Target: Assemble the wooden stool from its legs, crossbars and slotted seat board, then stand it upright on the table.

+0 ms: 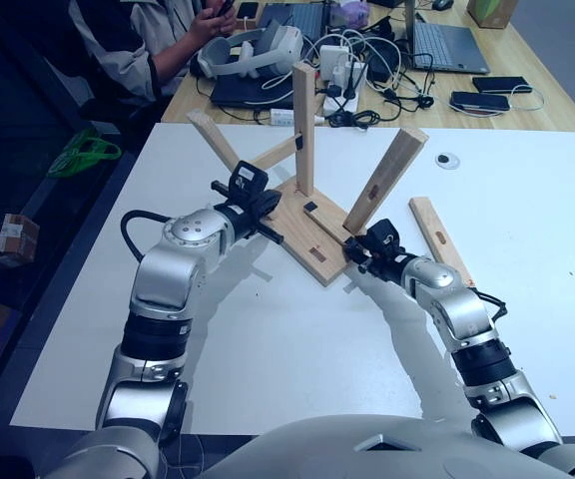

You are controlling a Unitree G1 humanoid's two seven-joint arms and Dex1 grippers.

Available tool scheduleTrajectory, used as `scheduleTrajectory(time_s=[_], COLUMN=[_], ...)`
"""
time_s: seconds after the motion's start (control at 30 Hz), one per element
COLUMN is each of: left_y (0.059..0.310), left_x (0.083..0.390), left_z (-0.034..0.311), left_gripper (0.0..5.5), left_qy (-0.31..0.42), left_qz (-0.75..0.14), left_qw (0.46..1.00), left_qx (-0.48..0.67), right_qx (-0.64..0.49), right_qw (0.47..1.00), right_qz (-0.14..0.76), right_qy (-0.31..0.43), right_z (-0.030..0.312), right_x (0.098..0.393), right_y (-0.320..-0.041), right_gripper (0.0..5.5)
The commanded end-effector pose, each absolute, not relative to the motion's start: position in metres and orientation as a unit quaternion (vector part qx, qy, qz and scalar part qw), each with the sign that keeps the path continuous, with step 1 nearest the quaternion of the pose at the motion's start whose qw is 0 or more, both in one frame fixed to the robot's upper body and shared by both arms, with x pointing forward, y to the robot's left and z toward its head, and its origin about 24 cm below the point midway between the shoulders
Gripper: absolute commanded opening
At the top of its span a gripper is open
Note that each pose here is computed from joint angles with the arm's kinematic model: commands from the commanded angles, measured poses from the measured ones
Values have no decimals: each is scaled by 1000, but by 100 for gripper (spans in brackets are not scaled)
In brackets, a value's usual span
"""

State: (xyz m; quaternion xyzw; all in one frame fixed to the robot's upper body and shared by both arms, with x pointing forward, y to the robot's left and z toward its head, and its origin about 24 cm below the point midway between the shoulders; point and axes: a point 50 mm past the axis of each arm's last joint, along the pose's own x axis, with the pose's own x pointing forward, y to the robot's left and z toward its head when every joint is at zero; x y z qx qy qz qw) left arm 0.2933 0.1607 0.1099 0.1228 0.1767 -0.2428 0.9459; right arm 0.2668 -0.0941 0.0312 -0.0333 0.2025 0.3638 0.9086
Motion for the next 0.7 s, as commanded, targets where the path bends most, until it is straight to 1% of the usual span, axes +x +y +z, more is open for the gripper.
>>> scheduleTrajectory(time_s=[0.03,0.07,0.13,0.2,0.27,0.33,0.47,0.57,0.7], left_y=[163,164,166,165,159,156,148,150,150], left_x=[299,300,304,306,303,301,297,300,301], left_z=[118,122,131,135,138,135,132,137,140], left_gripper=[0,0,0,0,27,69,128,130,130], left_qy=[134,115,66,24,-3,-10,-9,-25,-67], left_qz=[-237,-238,-237,-250,-283,-311,-353,-347,-345], left_qw=[941,938,920,885,859,832,815,792,728], left_qx=[199,223,304,393,426,459,460,502,588], right_qx=[58,87,128,139,130,119,79,67,63], right_qw=[903,899,890,887,886,881,870,863,860], right_qz=[371,374,383,387,392,411,444,458,463], right_qy=[207,211,213,212,210,204,199,203,205], right_z=[58,65,81,92,99,104,105,102,101], right_x=[279,281,285,287,287,285,274,267,264], right_y=[-116,-124,-142,-153,-158,-153,-141,-137,-135], right_gripper=[126,126,126,126,126,126,126,126,126])
